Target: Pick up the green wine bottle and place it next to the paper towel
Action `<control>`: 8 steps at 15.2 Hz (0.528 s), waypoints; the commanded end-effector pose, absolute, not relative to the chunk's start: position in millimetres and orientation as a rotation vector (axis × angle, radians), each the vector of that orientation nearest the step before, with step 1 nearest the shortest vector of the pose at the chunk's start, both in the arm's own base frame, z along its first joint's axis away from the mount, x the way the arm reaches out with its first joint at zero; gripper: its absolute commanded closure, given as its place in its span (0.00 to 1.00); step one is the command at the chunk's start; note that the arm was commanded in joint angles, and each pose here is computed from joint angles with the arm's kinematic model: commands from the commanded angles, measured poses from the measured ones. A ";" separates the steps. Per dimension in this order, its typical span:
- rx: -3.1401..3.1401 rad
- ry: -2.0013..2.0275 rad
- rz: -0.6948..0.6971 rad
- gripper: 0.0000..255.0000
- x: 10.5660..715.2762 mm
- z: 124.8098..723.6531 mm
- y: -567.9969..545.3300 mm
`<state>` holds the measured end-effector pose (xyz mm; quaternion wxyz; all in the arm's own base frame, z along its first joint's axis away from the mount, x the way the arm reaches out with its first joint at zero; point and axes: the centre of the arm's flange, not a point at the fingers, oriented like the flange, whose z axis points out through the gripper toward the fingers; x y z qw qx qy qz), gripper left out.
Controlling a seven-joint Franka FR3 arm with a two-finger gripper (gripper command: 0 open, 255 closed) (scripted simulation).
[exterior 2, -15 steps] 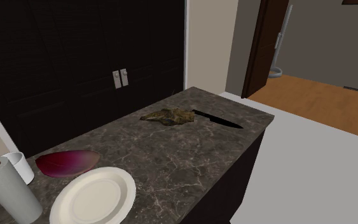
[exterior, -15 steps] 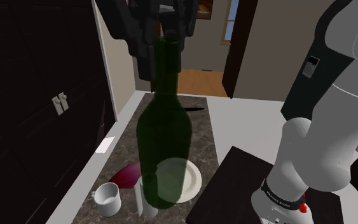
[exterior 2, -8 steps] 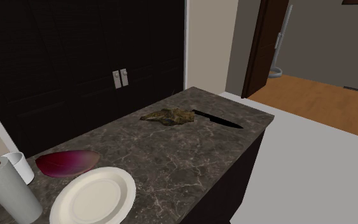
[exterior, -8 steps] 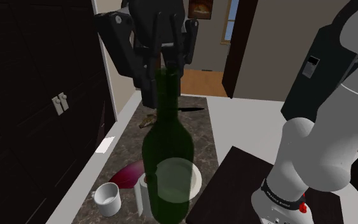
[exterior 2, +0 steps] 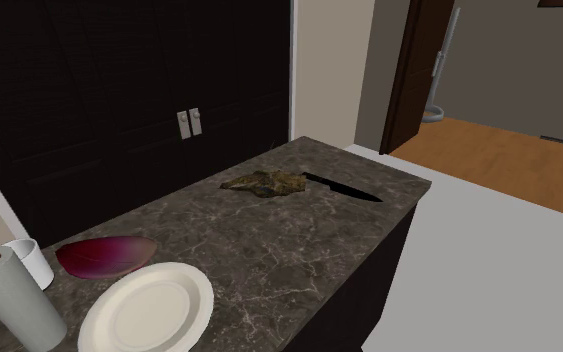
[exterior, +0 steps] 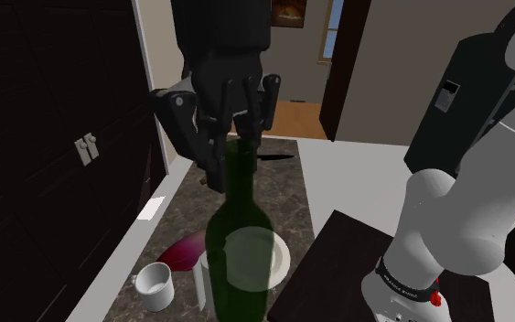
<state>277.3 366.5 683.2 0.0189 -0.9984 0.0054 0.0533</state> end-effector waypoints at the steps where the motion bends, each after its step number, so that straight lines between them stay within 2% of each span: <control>1: -3.099 0.017 0.165 1.00 277.6 672.1 366.6; 8: -3.099 0.017 0.165 1.00 277.6 635.2 366.6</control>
